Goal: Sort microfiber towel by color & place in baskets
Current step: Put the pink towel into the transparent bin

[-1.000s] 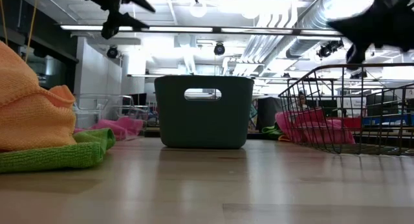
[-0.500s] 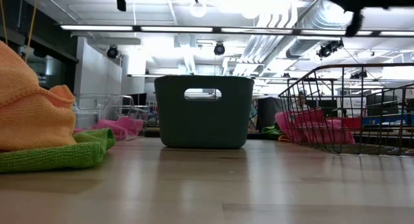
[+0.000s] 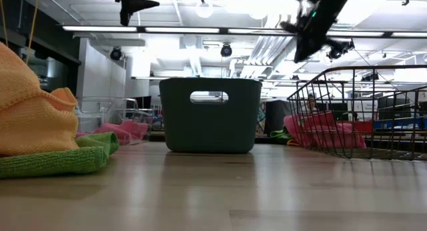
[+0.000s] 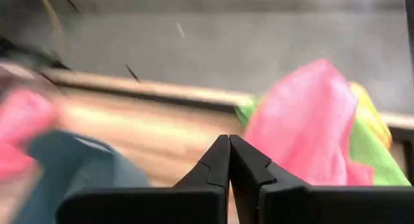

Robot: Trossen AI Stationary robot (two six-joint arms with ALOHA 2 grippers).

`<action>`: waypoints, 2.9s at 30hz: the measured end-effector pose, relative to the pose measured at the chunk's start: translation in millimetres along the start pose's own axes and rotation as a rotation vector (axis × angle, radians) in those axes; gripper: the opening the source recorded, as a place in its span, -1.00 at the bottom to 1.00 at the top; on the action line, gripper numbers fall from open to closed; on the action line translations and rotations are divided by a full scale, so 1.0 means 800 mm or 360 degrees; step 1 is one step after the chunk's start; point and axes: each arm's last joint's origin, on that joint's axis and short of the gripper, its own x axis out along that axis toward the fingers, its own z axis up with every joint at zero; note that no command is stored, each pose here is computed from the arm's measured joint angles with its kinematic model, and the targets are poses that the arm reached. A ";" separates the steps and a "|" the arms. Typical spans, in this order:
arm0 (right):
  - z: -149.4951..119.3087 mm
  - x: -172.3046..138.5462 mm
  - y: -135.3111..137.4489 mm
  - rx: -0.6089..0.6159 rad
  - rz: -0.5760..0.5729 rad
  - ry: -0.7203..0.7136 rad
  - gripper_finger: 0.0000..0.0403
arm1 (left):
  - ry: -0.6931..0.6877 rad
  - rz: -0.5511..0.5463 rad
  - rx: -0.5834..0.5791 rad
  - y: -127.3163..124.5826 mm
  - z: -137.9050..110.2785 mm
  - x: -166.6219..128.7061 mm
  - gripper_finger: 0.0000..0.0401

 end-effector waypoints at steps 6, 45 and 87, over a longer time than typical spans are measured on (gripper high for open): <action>0.026 0.066 0.004 0.0024 -0.0048 0.0310 -0.67 | 0.0079 -0.0114 0.0035 0.010 0.004 -0.008 -0.08; 0.018 0.148 0.012 -0.0310 -0.0072 0.0754 -0.98 | 0.0035 -0.0178 -0.0072 0.021 0.010 0.009 -0.08; 0.108 -0.133 0.212 -0.0831 0.1782 -0.0352 -1.00 | 0.0000 -0.0479 0.1133 -0.064 0.038 0.152 -0.08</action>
